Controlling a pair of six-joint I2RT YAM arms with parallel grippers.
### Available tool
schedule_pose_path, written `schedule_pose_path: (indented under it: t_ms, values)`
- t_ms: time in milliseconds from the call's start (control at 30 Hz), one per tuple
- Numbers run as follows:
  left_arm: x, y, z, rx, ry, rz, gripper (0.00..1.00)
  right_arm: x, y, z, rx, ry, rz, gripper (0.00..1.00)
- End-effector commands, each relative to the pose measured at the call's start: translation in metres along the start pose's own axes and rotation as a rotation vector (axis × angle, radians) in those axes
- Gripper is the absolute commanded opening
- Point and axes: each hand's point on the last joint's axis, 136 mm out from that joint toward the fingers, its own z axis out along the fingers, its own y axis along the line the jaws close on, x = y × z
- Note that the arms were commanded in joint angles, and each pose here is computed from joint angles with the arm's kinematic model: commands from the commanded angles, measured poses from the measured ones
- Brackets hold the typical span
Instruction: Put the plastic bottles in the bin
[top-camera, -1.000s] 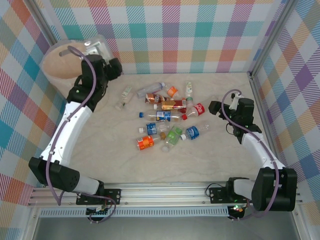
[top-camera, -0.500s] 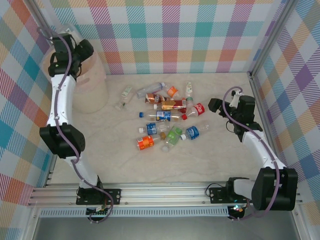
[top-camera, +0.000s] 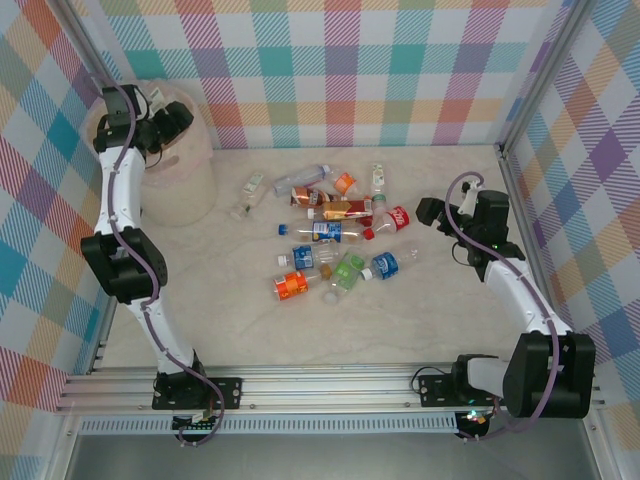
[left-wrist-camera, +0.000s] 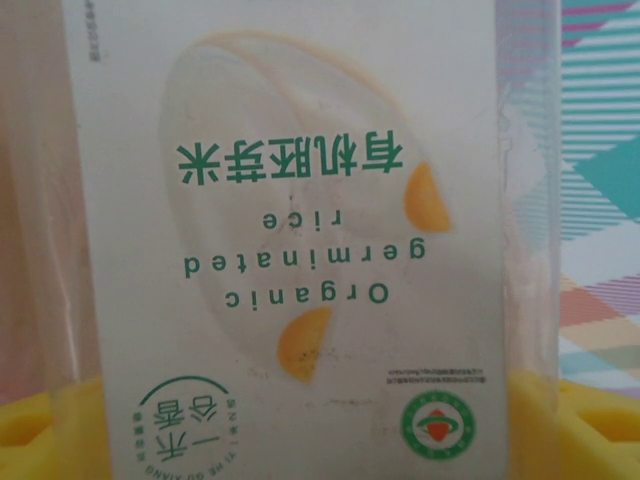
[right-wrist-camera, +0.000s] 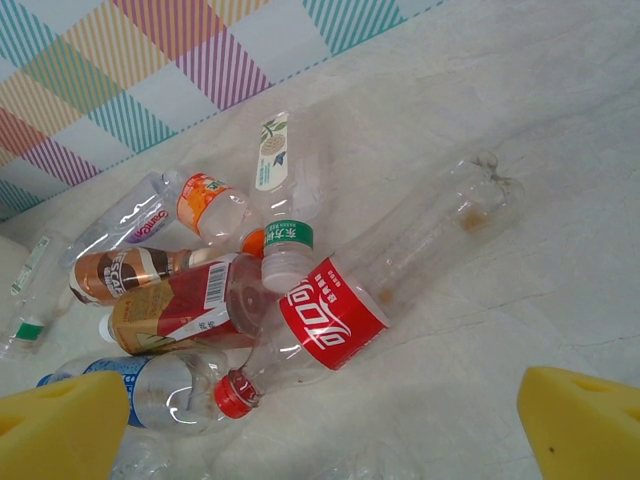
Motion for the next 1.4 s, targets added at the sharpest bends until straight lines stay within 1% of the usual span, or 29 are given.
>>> schedule_pose_path:
  t_ms: [0, 167, 300, 367, 433, 567, 733, 900, 1067, 1100, 1200, 1367]
  values:
    - [-0.007, -0.017, -0.002, 0.081, -0.011, -0.003, 0.73, -0.004, 0.003, 0.0, -0.011, 0.006, 0.011, 1.0]
    - [0.007, -0.016, 0.002, 0.098, 0.032, -0.054, 0.75, -0.003, 0.001, 0.003, -0.007, 0.014, 0.017, 1.0]
    - [0.023, -0.026, 0.003, 0.133, 0.081, -0.078, 0.77, 0.0, 0.001, 0.006, -0.011, 0.028, 0.03, 1.0]
    - [0.028, -0.026, 0.001, 0.112, 0.084, -0.079, 0.78, 0.001, 0.001, 0.008, -0.016, 0.034, 0.036, 1.0]
    - [0.032, -0.02, 0.001, 0.073, 0.087, -0.113, 0.79, 0.003, 0.001, 0.009, -0.021, 0.042, 0.042, 1.0]
    - [0.044, -0.009, 0.009, 0.047, 0.117, -0.166, 0.81, 0.008, 0.001, 0.012, -0.027, 0.058, 0.058, 1.0]
    - [0.051, 0.002, 0.017, 0.007, 0.136, -0.177, 0.84, 0.012, 0.001, 0.013, -0.036, 0.078, 0.068, 1.0]
    - [0.038, 0.009, 0.007, -0.056, 0.091, -0.149, 0.9, 0.016, 0.001, 0.013, -0.033, 0.092, 0.064, 1.0]
    - [0.03, 0.006, -0.003, -0.059, 0.081, -0.115, 0.94, 0.019, -0.001, 0.012, -0.027, 0.106, 0.084, 1.0]
    - [0.029, 0.007, -0.005, -0.073, 0.079, -0.108, 1.0, 0.021, -0.001, 0.011, -0.023, 0.113, 0.093, 1.0]
    - [0.024, 0.007, -0.015, -0.101, 0.06, -0.077, 1.0, 0.029, -0.008, 0.009, 0.018, 0.139, 0.132, 1.0]
    - [0.014, -0.004, -0.032, -0.085, 0.036, -0.047, 1.0, 0.048, -0.016, -0.001, 0.072, 0.207, 0.208, 1.0]
